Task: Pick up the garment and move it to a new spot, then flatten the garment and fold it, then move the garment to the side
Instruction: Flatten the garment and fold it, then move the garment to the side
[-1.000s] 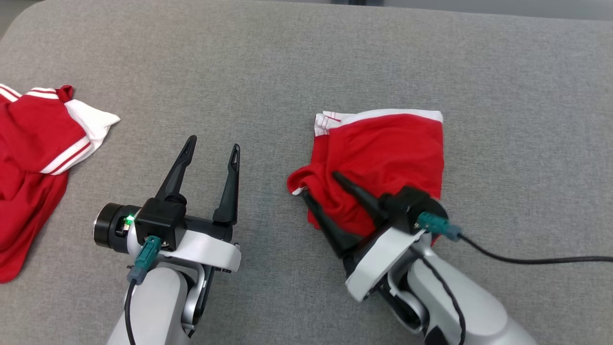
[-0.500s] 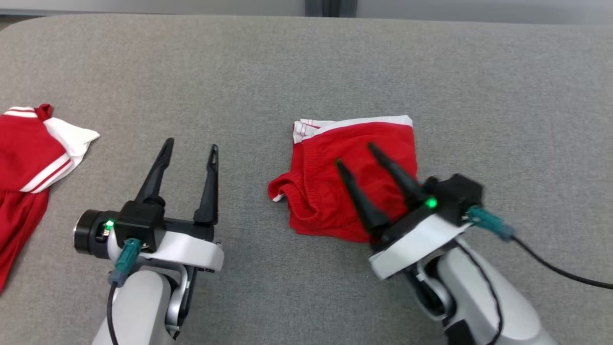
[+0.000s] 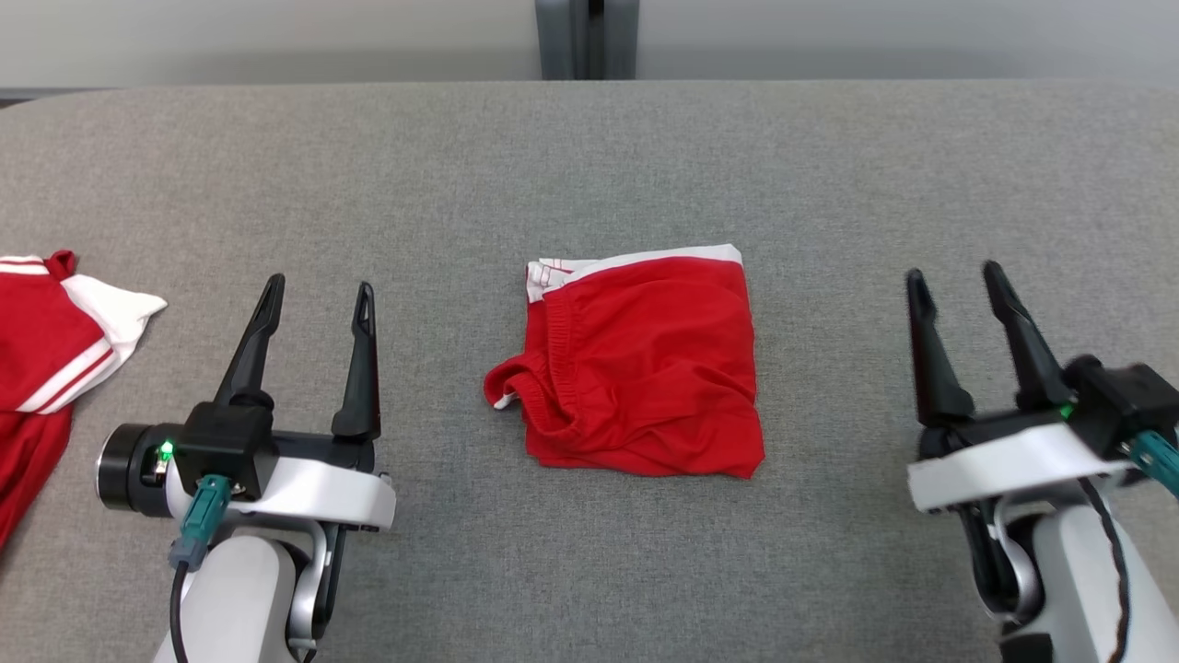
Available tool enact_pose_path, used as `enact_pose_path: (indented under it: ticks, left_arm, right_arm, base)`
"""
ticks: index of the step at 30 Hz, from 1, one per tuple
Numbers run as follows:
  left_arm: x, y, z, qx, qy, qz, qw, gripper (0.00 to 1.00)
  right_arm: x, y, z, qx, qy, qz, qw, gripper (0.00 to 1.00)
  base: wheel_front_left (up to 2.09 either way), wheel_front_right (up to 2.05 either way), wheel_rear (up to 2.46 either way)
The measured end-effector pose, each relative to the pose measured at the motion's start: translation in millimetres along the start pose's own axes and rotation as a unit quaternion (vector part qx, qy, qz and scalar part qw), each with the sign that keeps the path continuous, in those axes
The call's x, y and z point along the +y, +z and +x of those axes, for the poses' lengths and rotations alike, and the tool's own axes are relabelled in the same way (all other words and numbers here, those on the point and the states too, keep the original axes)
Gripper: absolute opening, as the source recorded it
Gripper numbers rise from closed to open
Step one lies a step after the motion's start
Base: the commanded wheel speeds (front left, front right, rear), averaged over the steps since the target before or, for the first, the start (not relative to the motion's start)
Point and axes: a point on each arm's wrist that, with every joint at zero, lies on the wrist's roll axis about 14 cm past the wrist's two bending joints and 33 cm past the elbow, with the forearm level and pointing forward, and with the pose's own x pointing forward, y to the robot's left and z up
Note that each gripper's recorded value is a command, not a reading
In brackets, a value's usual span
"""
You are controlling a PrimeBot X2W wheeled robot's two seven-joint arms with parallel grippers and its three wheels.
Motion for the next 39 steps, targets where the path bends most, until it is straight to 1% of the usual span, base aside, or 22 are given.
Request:
enact_pose_path:
  ticks: [2, 10, 14, 19, 31, 35, 39]
  left_arm:
    - [0, 2, -4, -0.001, 0.0, 0.001, 1.0, 1.0]
    - [-2, 4, -15, 0.004, -0.003, 0.0, 1.0, 1.0]
    - [0, 3, -21, 0.01, 0.002, 0.0, 1.0, 1.0]
    - [2, 5, -25, 0.011, 0.005, -0.002, 1.0, 1.0]
    - [8, 4, -29, 0.013, 0.013, 0.0, 1.0, 1.0]
    - [12, 4, -32, 0.014, 0.022, -0.001, 1.0, 1.0]
    - [20, 3, -35, 0.015, 0.036, -0.003, 0.999, 1.0]
  right_arm:
    - [-18, 1, -14, 0.008, -0.028, -0.014, 0.999, 1.0]
    - [-41, 3, -42, 0.028, -0.066, -0.038, 0.997, 1.0]
    - [-44, 3, -53, 0.037, -0.073, -0.041, 0.996, 1.0]
    - [-45, 6, -57, 0.039, -0.077, -0.041, 0.995, 1.0]
    - [-38, 2, -50, 0.044, -0.065, -0.034, 0.996, 1.0]
    - [-23, -8, -41, 0.06, -0.041, -0.028, 0.997, 1.0]
    - [6, -34, -27, 0.102, 0.001, -0.012, 0.995, 1.0]
  base:
    - [0.0, 0.0, 0.0]
    - [0.0, 0.0, 0.0]
    - [0.0, 0.0, 0.0]
    - [0.0, 0.0, 0.0]
    - [0.0, 0.0, 0.0]
    - [0.0, 0.0, 0.0]
    - [0.0, 0.0, 0.0]
